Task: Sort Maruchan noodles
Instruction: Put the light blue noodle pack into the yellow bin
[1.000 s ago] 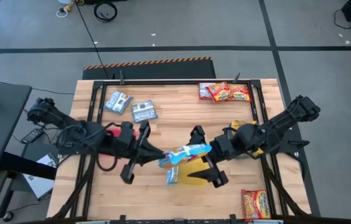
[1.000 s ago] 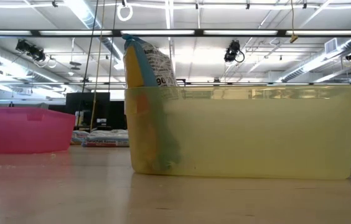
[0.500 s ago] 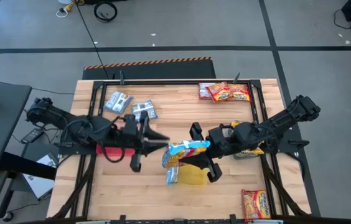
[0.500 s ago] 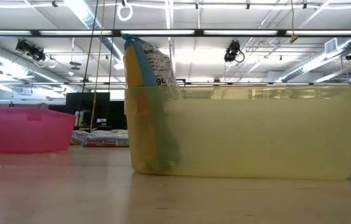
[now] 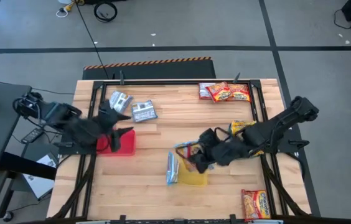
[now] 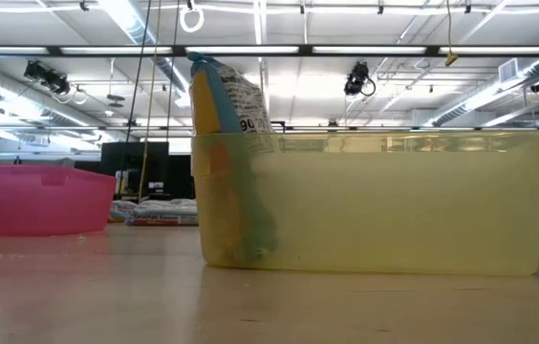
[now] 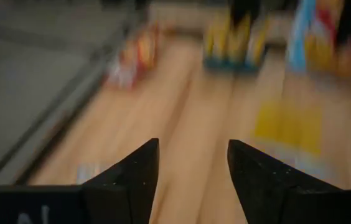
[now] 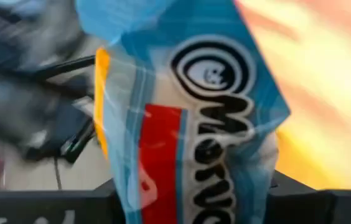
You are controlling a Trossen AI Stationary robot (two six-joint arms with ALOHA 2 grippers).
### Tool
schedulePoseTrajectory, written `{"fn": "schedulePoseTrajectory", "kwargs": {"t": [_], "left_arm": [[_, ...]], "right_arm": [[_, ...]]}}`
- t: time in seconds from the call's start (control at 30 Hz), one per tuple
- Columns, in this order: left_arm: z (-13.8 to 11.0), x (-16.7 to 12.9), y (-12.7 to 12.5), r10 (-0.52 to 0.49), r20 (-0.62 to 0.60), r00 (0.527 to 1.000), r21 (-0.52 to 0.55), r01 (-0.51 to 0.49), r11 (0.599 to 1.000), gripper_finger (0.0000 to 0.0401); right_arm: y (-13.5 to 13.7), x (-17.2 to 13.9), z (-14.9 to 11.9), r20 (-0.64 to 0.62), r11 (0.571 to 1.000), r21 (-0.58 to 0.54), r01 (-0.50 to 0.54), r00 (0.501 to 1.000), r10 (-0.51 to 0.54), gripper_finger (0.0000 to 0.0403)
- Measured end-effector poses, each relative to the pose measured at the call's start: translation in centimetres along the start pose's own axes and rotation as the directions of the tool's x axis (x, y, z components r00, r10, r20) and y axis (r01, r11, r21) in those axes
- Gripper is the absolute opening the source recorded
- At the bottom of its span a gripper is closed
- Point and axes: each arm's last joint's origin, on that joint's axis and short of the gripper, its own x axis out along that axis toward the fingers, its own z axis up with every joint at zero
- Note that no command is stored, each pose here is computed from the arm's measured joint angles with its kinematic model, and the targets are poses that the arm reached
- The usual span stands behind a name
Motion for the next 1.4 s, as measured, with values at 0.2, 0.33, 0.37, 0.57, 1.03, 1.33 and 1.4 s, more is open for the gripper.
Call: {"fn": "schedulePoseTrajectory", "kwargs": {"t": [0.2,0.33,0.37,0.57,1.03,1.33,1.4], "left_arm": [[-6.2,2.3,-1.2,-0.049,-0.336,0.94,0.112,0.092,0.989,0.0181],[-10.8,4.6,-2.9,-0.102,-0.392,0.914,0.151,0.174,0.973,0.0181],[-11.9,5.2,-3.4,-0.127,-0.383,0.915,0.155,0.199,0.968,0.018],[-16.5,7.8,-6.1,-0.301,-0.264,0.916,0.19,0.355,0.916,0.018],[-19.7,16.7,-10.6,-0.304,-0.172,0.937,0.297,0.344,0.891,0.018],[-21.3,20.0,-11.3,-0.316,-0.154,0.936,0.262,0.348,0.9,0.018],[-21.4,20.4,-11.4,-0.335,-0.144,0.931,0.251,0.362,0.898,0.018]], "right_arm": [[-2.0,6.4,-3.6,-0.136,0.875,0.382,0.296,0.955,-0.264,0.0138],[-2.3,10.7,-4.6,-0.184,0.784,0.539,0.308,0.951,-0.247,0.0139],[-2.4,11.5,-4.7,-0.191,0.765,0.564,0.311,0.95,-0.245,0.0139],[-3.1,13.0,-4.8,-0.201,0.65,0.68,0.34,0.939,-0.28,0.0138],[-4.3,14.0,-3.8,-0.241,0.597,0.689,0.412,0.906,-0.347,0.0138],[-5.1,15.6,-4.0,-0.306,0.607,0.638,0.473,0.88,-0.364,0.0138],[-5.4,16.0,-4.2,-0.327,0.596,0.634,0.493,0.869,-0.371,0.0138]]}}
